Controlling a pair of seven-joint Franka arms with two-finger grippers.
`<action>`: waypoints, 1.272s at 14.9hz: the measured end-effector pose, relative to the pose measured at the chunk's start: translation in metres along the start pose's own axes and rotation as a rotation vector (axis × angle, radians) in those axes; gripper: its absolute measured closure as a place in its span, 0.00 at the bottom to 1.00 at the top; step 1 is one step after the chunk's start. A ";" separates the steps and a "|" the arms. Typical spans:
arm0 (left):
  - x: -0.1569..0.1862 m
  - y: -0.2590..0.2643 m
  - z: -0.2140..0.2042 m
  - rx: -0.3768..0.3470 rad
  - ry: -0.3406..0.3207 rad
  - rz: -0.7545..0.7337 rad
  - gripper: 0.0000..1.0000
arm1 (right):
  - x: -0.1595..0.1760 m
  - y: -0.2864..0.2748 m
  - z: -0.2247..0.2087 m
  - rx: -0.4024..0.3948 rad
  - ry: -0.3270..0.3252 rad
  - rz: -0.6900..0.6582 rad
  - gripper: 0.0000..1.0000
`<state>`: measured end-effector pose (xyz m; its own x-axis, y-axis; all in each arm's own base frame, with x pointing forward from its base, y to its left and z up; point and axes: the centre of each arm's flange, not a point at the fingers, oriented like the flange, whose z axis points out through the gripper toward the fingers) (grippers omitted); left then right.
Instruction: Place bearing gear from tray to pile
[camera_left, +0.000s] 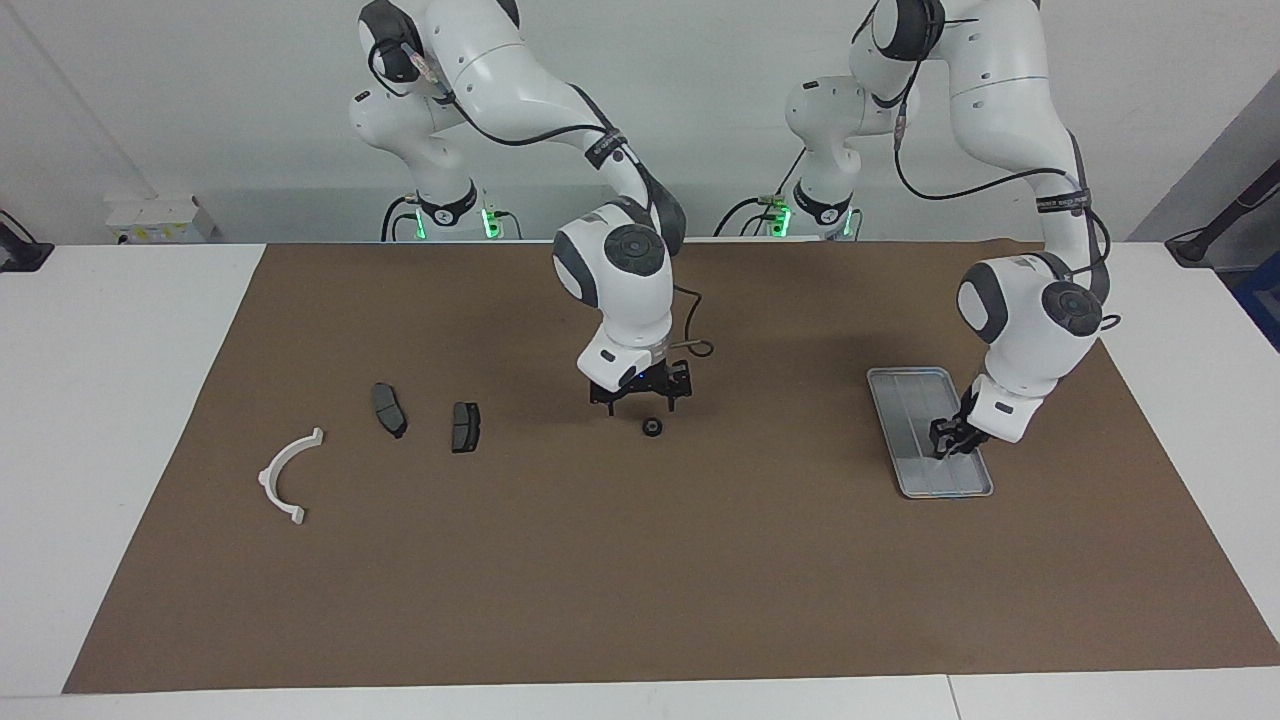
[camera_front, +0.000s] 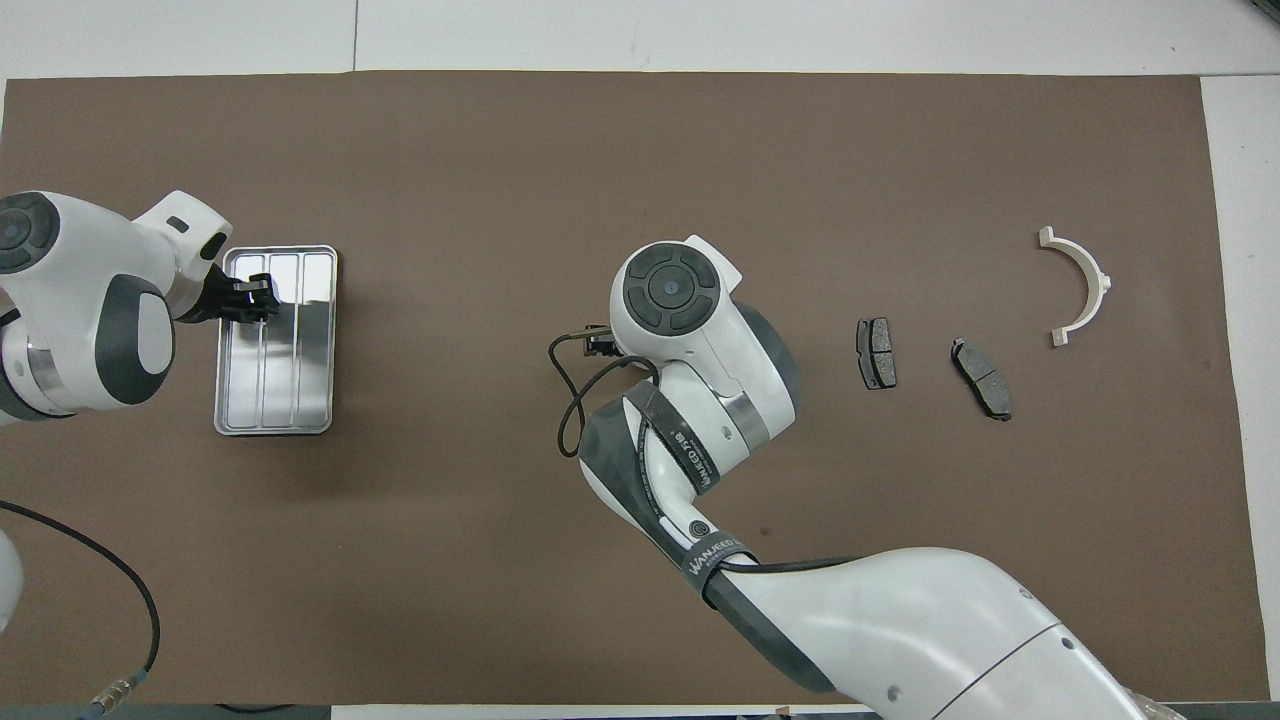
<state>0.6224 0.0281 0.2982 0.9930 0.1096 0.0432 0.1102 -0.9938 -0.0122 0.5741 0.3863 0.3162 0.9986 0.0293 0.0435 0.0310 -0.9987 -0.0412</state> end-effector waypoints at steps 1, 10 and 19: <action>0.000 0.000 0.000 0.000 -0.001 0.000 0.50 | 0.001 -0.001 0.002 0.001 0.000 -0.001 0.00; 0.000 0.002 -0.001 -0.001 -0.001 0.003 0.57 | -0.004 -0.013 0.004 0.024 -0.011 0.000 0.00; -0.002 0.005 -0.003 0.000 -0.041 0.008 0.76 | -0.005 -0.016 0.016 0.032 -0.002 0.000 0.10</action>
<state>0.6204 0.0224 0.3013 0.9947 0.1025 0.0018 0.1025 -0.9947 -0.0123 0.5696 0.4024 0.3002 0.9987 0.0298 0.0418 0.0328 -0.9968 -0.0727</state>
